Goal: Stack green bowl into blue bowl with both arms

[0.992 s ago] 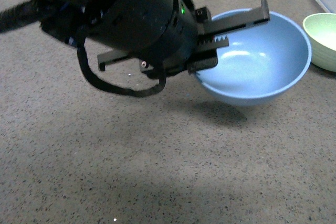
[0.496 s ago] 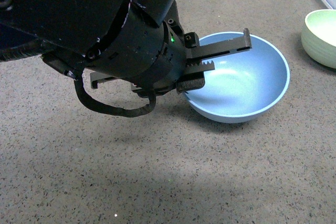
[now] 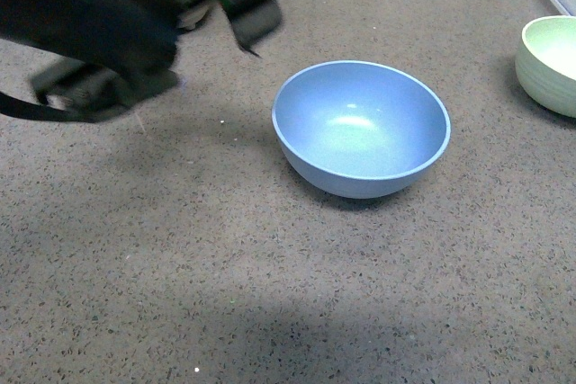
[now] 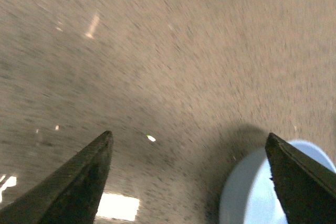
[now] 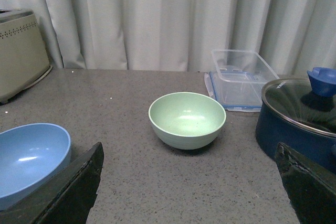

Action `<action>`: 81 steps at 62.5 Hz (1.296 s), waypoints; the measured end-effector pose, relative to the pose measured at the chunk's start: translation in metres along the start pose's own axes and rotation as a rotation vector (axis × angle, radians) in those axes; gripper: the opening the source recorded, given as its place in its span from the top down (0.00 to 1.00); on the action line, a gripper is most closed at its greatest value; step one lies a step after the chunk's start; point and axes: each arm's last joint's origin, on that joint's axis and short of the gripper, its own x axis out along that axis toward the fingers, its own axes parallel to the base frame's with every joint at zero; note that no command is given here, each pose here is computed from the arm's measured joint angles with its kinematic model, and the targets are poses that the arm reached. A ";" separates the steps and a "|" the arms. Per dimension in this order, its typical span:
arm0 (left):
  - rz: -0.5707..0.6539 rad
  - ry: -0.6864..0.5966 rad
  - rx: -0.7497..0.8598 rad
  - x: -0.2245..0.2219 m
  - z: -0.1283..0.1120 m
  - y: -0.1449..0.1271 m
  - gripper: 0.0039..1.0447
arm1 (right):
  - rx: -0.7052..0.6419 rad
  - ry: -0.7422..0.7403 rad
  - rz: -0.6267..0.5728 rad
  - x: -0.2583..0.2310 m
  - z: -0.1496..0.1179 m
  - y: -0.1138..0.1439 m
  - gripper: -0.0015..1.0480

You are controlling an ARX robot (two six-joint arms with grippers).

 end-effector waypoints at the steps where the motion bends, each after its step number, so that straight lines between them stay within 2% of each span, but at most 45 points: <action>1: 0.009 -0.021 -0.007 -0.004 0.003 0.005 0.09 | 0.000 0.000 0.000 0.000 0.000 0.000 0.09; 3: 0.034 -0.055 -0.011 -0.016 0.008 0.017 0.04 | 0.000 0.000 0.000 0.000 0.000 0.000 0.09; 16: 0.072 -0.133 -0.073 -0.061 0.006 0.057 0.06 | 0.000 0.000 0.000 0.000 0.000 0.000 0.09; 22: 0.106 -0.239 -0.063 -0.083 0.003 0.069 0.07 | 0.000 0.000 0.000 0.000 0.000 0.000 0.09; 27: -0.006 -0.463 0.132 -0.096 -0.004 0.081 0.22 | 0.000 0.000 0.000 0.000 0.000 0.000 0.09; 34: -0.013 -0.629 0.358 -0.112 -0.013 0.091 0.41 | 0.000 0.000 0.001 0.000 0.000 0.000 0.09; 42: 0.009 -0.654 0.444 -0.122 -0.021 0.099 0.61 | 0.000 0.000 0.000 0.000 0.000 0.000 0.09; 55: 0.020 -0.643 0.482 -0.133 -0.035 0.113 0.96 | 0.000 0.000 0.000 0.000 0.000 0.000 0.09; 63: 0.030 -0.648 0.486 -0.141 -0.039 0.124 0.96 | 0.000 0.000 0.000 0.000 0.000 0.000 0.09; 81: 0.026 -0.656 0.491 -0.150 -0.056 0.131 0.96 | 0.000 0.000 0.000 0.000 0.000 0.000 0.09</action>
